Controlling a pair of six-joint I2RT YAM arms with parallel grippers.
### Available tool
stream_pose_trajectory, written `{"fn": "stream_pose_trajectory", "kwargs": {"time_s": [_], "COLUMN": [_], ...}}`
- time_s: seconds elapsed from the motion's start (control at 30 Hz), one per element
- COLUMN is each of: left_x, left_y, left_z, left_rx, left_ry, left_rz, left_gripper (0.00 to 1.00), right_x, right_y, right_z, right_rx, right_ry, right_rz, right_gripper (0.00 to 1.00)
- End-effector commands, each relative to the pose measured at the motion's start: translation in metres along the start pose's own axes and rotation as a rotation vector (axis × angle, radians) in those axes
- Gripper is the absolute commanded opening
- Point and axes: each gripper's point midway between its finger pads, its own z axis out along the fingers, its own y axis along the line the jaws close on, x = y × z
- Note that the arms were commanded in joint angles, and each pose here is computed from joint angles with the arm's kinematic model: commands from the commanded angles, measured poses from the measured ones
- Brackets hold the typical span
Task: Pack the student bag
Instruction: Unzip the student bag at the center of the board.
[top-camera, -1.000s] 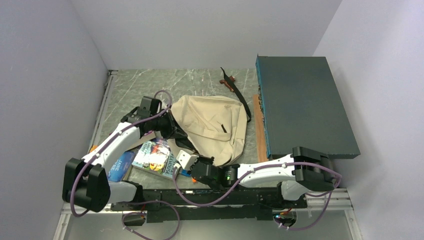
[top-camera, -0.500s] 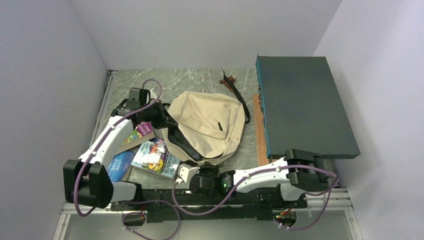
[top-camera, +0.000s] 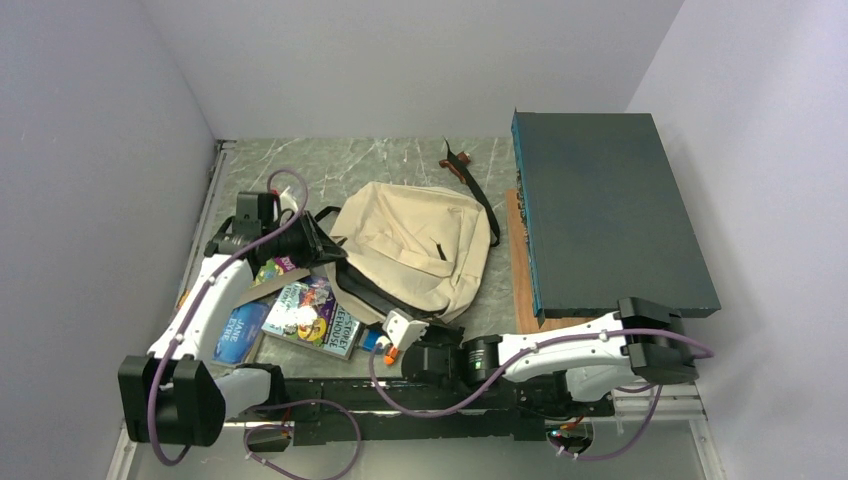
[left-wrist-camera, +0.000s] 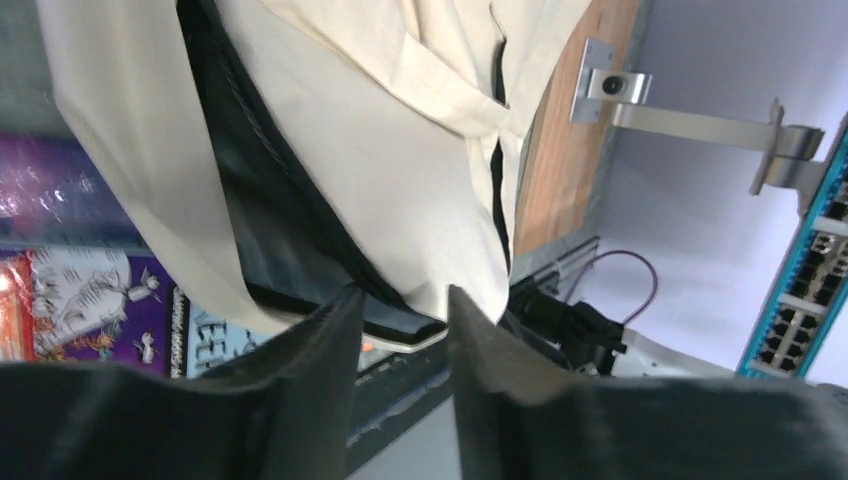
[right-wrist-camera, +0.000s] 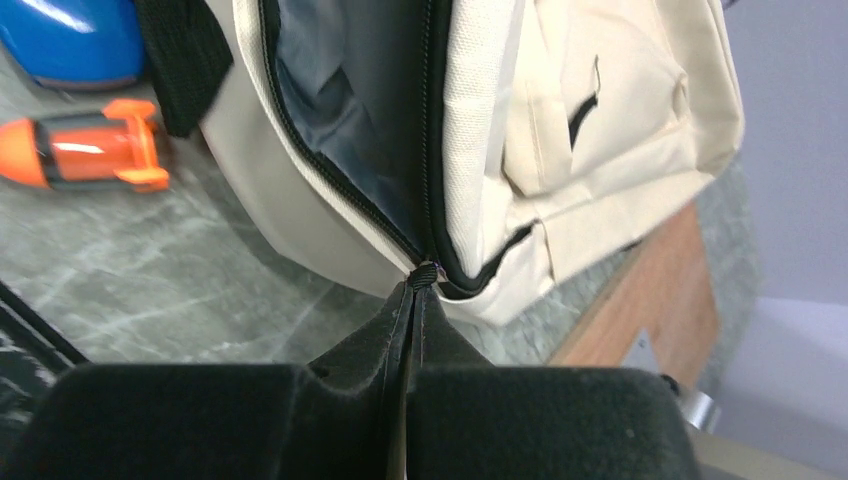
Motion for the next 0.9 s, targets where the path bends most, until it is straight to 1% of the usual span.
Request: {"fn": "stream_pose_trajectory", "kwargs": {"time_s": [0.0, 0.1, 0.13, 0.17, 0.3, 0.43, 0.53, 0.7, 0.73, 0.83, 0.87], "left_x": [0.023, 0.047, 0.054, 0.062, 0.087, 0.105, 0.118, 0.137, 0.138, 0.133, 0.131], "left_y": [-0.006, -0.008, -0.011, -0.016, -0.042, -0.063, -0.069, -0.066, -0.065, -0.062, -0.062], "left_z": [-0.011, -0.013, -0.012, -0.011, -0.006, 0.000, 0.005, 0.021, 0.026, 0.039, 0.043], "left_rx": [0.080, 0.122, 0.137, 0.153, 0.218, 0.234, 0.221, 0.164, 0.154, 0.114, 0.110], "left_ry": [-0.006, 0.008, 0.012, 0.022, 0.065, 0.110, 0.129, 0.195, 0.199, 0.196, 0.191], "left_rz": [-0.011, -0.038, -0.042, -0.039, -0.025, -0.003, -0.001, -0.080, -0.084, -0.083, -0.075], "left_gripper": [0.57, 0.89, 0.97, 1.00, 1.00, 1.00, 1.00, 1.00, 0.97, 0.85, 0.76], "right_x": [-0.043, -0.048, -0.048, -0.049, -0.046, -0.044, -0.042, -0.042, -0.041, -0.040, -0.039], "right_y": [-0.001, -0.005, -0.005, -0.004, 0.000, 0.002, 0.000, -0.003, -0.005, -0.006, -0.006], "right_z": [-0.001, 0.001, 0.002, 0.002, 0.005, 0.004, 0.003, 0.000, 0.000, -0.001, 0.000], "right_rx": [-0.094, -0.115, -0.121, -0.128, -0.141, -0.147, -0.146, -0.139, -0.135, -0.133, -0.133], "right_ry": [-0.162, -0.190, -0.191, -0.192, -0.174, -0.169, -0.168, -0.178, -0.179, -0.179, -0.175], "right_rz": [0.132, 0.161, 0.162, 0.160, 0.152, 0.154, 0.157, 0.162, 0.163, 0.156, 0.152], "right_gripper": [0.00, 0.00, 0.00, 0.00, 0.00, 0.00, 0.00, 0.00, 0.00, 0.00, 0.00]}}
